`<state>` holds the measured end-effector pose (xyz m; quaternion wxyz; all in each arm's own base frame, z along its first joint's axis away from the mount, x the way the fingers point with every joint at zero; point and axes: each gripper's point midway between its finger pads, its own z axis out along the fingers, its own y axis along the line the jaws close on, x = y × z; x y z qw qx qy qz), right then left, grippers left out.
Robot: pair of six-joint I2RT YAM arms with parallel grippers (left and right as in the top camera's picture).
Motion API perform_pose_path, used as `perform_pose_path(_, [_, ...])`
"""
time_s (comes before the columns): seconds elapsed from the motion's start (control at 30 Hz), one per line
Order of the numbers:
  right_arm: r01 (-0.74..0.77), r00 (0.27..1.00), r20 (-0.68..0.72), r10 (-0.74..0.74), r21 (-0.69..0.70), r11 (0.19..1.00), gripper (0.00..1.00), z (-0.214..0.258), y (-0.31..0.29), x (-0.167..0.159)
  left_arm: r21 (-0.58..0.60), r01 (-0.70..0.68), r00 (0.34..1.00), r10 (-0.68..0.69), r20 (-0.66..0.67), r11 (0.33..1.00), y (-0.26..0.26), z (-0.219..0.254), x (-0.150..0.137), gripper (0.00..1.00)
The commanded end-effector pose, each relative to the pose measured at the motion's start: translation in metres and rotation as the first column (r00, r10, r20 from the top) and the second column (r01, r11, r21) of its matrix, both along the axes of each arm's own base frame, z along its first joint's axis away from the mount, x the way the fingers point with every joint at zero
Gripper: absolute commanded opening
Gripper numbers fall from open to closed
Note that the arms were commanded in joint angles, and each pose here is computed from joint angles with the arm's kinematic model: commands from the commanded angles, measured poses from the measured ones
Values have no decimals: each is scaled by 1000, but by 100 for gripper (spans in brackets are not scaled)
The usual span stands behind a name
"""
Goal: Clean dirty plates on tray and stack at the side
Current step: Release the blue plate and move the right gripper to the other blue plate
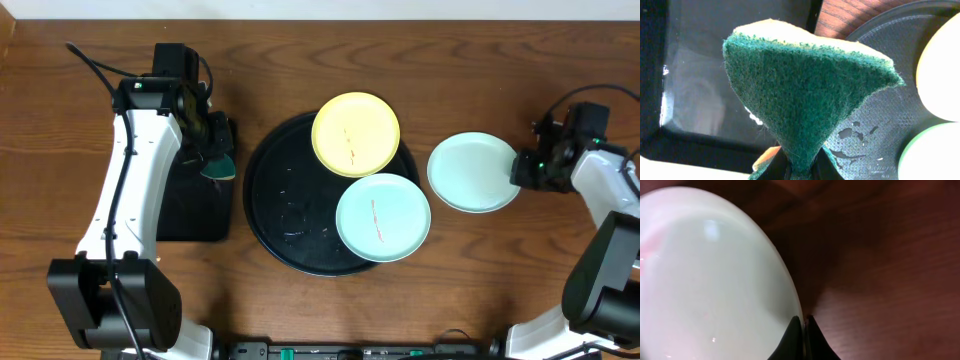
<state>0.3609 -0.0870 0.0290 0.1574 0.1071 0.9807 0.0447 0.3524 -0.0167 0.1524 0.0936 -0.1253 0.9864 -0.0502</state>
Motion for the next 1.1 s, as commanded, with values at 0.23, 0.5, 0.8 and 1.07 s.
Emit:
perform_pose_path(0.23, [-51,998,30,50,21,998,26,12,6,4,2,18,999,-18,33,1000,-1,9,4,7])
perform_pose_path(0.5, [-118,991,84,100,247,962,28,81,55,15,2,18,999,-18,33,1000,-1,9,4,7])
perform_pose_path(0.8, [-268,963,42,265,237,934,27,86,132,7,2,18,999,-18,32,1000,-1,9,4,7])
perform_pose_path(1.07, [-334,935,149,321,68,940,27,80,188,46,2,18,999,-18,42,1000,-1,10,7,7])
